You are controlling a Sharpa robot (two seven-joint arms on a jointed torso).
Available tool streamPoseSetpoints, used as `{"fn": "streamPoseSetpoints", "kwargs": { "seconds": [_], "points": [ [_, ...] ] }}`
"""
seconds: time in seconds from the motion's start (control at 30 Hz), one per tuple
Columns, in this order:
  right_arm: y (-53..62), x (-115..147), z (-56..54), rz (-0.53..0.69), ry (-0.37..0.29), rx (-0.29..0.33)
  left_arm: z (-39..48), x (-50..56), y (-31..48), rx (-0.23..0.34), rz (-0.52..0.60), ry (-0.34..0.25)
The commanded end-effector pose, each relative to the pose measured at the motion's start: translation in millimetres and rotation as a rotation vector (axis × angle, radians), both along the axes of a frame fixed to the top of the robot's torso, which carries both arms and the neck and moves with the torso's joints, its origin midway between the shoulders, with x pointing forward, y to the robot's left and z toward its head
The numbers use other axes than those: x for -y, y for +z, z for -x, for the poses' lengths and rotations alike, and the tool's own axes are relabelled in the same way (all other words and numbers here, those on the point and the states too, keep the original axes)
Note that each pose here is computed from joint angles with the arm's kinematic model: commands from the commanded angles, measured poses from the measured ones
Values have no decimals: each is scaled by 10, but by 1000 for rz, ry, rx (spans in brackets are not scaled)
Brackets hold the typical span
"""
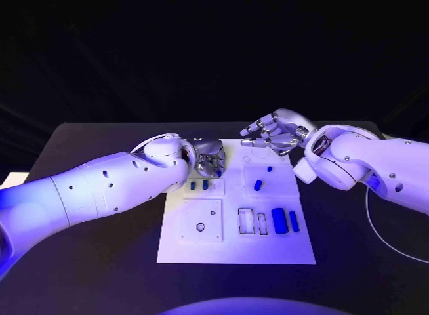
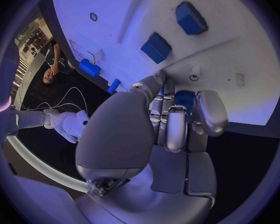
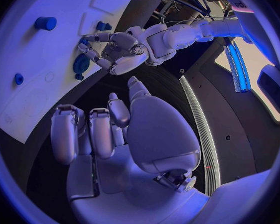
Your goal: Assemble the parts on the task board
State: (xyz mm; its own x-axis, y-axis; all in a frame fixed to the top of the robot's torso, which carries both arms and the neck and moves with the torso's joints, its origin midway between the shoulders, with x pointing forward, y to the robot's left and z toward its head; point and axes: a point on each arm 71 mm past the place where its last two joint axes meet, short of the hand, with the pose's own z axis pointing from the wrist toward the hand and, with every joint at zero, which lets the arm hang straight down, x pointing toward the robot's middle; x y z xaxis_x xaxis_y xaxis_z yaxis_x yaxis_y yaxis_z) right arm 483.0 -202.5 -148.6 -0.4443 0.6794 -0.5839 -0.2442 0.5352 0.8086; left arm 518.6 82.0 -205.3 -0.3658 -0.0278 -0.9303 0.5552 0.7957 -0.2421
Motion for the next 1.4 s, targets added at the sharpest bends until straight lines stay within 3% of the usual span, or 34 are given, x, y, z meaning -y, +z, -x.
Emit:
{"fn": "streamPoseSetpoints", "kwargs": {
  "seconds": [0.03,0.3,0.47,0.8,1.4],
  "points": [
    [-2,1,6,3,12,3,15,-20,49,4,32,4],
    [-8,41,2,7,1,0,39,-193,215,1,92,43],
    [-14,44,-1,7,0,-2,57,-327,256,-26,99,70],
    [-29,35,2,7,3,-5,21,-535,219,-65,80,120],
    [-34,21,4,6,8,-6,-1,-541,111,-98,53,127]
  ]
}}
